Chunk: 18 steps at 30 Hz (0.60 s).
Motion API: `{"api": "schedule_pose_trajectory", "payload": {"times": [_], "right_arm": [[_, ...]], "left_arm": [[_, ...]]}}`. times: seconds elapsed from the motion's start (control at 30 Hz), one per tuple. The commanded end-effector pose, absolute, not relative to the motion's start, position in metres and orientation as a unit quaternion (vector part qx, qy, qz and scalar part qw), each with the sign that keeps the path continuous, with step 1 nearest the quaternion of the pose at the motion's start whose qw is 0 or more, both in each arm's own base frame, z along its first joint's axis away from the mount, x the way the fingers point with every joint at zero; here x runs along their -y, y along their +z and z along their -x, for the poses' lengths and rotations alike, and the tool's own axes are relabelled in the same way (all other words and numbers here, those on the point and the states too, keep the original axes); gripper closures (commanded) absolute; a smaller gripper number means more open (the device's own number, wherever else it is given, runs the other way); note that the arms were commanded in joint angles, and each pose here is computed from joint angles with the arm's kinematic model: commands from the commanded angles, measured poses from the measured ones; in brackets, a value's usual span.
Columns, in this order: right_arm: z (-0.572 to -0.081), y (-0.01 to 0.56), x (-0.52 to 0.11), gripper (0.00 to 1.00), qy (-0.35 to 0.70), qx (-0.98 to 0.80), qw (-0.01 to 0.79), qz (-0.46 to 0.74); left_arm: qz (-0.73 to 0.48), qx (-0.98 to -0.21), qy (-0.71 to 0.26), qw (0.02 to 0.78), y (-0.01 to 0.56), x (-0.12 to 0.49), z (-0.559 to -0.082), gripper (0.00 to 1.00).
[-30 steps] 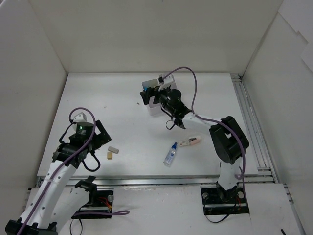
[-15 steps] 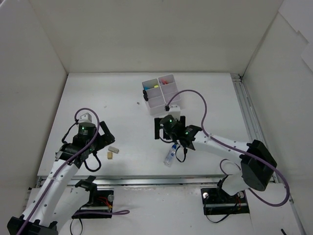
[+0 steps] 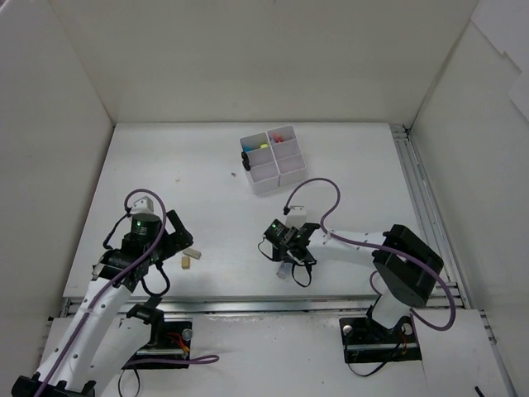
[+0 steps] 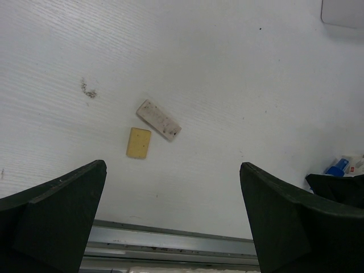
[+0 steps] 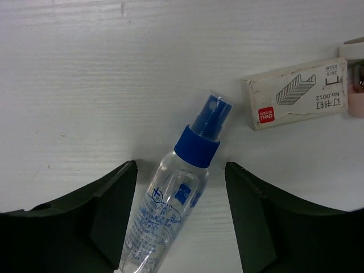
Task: Sort the stationery into containers
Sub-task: Pick up the stationery from the corner of the board.
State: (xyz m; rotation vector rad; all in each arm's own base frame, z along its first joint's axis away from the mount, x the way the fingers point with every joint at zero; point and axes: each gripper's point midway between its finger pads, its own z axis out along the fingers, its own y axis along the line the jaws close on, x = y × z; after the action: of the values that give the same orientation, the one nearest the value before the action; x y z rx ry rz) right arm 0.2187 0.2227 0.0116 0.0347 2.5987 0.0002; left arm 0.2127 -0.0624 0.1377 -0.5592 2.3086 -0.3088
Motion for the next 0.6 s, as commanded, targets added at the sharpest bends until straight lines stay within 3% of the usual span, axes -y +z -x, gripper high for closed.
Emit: {"api": "schedule_pose_trajectory", "payload": {"times": [0.0,0.07,0.1,0.2,0.4,0.57], "right_arm": [[-0.213,0.009,-0.221,0.40,0.001,-0.964,0.262,-0.046],[-0.214,0.011,-0.222,0.57,-0.002,-0.963,0.268,-0.040],[-0.217,0.018,-0.226,0.74,0.005,-0.959,0.279,-0.039],[-0.234,0.050,-0.238,0.90,0.018,-0.943,0.331,-0.023],[-0.298,0.138,-0.254,0.98,0.049,-0.890,0.453,-0.001],[-0.376,0.240,-0.251,1.00,0.137,-0.749,0.647,-0.030]], "left_arm": [[0.233,-0.886,-0.122,0.381,0.146,0.059,-0.216,0.01],[0.241,-0.883,-0.119,0.384,0.145,0.056,-0.215,0.01],[0.244,-0.882,-0.119,0.384,0.144,0.056,-0.214,0.01],[0.246,-0.880,-0.121,0.388,0.146,0.056,-0.215,0.01],[0.238,-0.883,-0.120,0.387,0.150,0.058,-0.220,0.01],[0.241,-0.886,-0.114,0.378,0.145,0.059,-0.226,0.01]]}}
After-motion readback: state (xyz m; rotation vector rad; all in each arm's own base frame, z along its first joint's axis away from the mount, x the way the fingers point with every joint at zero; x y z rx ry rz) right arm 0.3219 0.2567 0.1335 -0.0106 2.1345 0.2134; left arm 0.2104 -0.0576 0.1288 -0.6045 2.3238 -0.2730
